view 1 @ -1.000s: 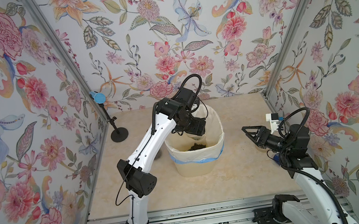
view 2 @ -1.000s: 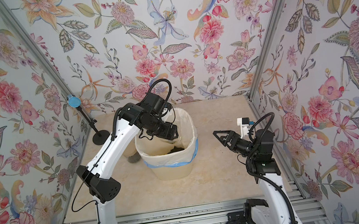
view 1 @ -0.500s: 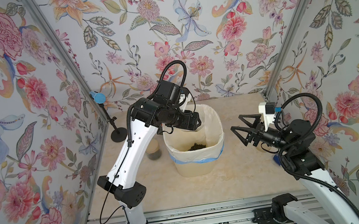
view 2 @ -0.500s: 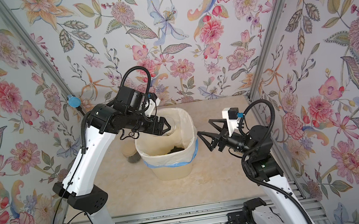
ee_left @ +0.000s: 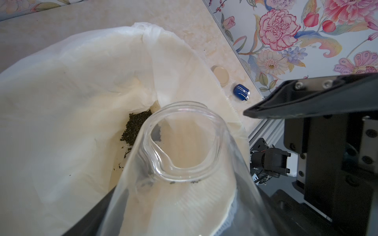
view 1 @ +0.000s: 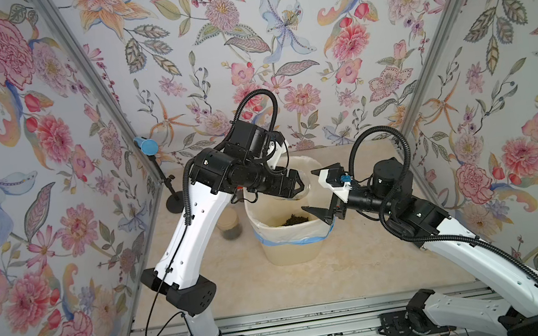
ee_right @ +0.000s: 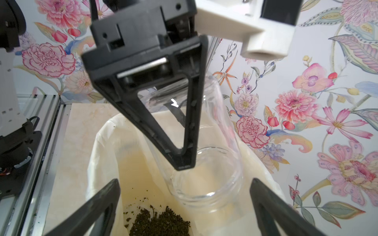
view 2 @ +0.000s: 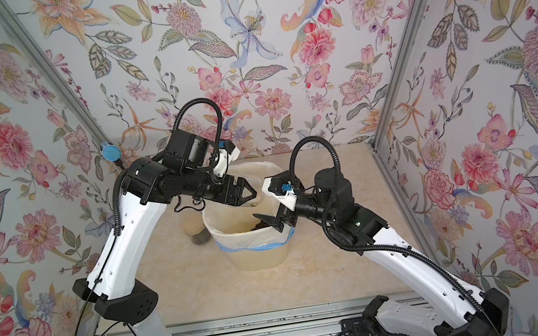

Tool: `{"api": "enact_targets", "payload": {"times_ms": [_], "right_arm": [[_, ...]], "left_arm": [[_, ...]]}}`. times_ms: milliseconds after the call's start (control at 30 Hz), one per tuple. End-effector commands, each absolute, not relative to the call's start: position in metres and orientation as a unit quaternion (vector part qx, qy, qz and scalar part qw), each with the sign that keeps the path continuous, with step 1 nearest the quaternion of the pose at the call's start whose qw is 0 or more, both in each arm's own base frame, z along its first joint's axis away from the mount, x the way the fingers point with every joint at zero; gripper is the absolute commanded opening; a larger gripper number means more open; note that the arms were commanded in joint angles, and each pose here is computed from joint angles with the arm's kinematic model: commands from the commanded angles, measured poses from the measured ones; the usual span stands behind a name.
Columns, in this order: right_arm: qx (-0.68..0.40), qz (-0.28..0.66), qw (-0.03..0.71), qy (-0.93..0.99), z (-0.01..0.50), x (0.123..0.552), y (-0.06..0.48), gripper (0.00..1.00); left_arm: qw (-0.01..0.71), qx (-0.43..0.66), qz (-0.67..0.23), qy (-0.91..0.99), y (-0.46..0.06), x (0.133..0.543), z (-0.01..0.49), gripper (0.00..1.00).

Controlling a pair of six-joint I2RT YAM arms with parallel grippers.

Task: Empty moldy tea leaves from jars
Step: Place the jar at the center of the board.

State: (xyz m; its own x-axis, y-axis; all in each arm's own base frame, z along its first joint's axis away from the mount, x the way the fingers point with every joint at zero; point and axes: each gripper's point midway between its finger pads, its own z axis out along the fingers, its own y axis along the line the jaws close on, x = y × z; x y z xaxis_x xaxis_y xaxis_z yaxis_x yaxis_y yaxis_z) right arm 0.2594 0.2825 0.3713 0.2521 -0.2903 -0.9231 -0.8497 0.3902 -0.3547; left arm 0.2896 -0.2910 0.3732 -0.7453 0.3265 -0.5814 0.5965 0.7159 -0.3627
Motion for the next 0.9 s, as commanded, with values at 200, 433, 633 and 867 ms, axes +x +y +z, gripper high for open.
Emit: {"api": "enact_targets", "payload": {"times_ms": [200,433,633,867], "right_arm": [[-0.548,0.131,0.659,0.499,0.387,0.259,0.313,1.0],[-0.564,0.072,0.66,0.491,0.385,0.267,0.332,1.0],[-0.564,0.065,0.655,0.498,0.385,0.276,0.341,1.0],[-0.566,0.07,0.645,0.508,0.375,0.276,0.341,0.93]], "left_arm": [[0.259,0.263,-0.289,0.883,-0.29,0.287,0.384,0.38],[0.26,0.261,-0.288,0.884,-0.289,0.287,0.385,0.37],[0.266,0.26,-0.289,0.882,-0.288,0.286,0.389,0.37],[0.27,0.259,-0.286,0.882,-0.286,0.286,0.39,0.37]]}}
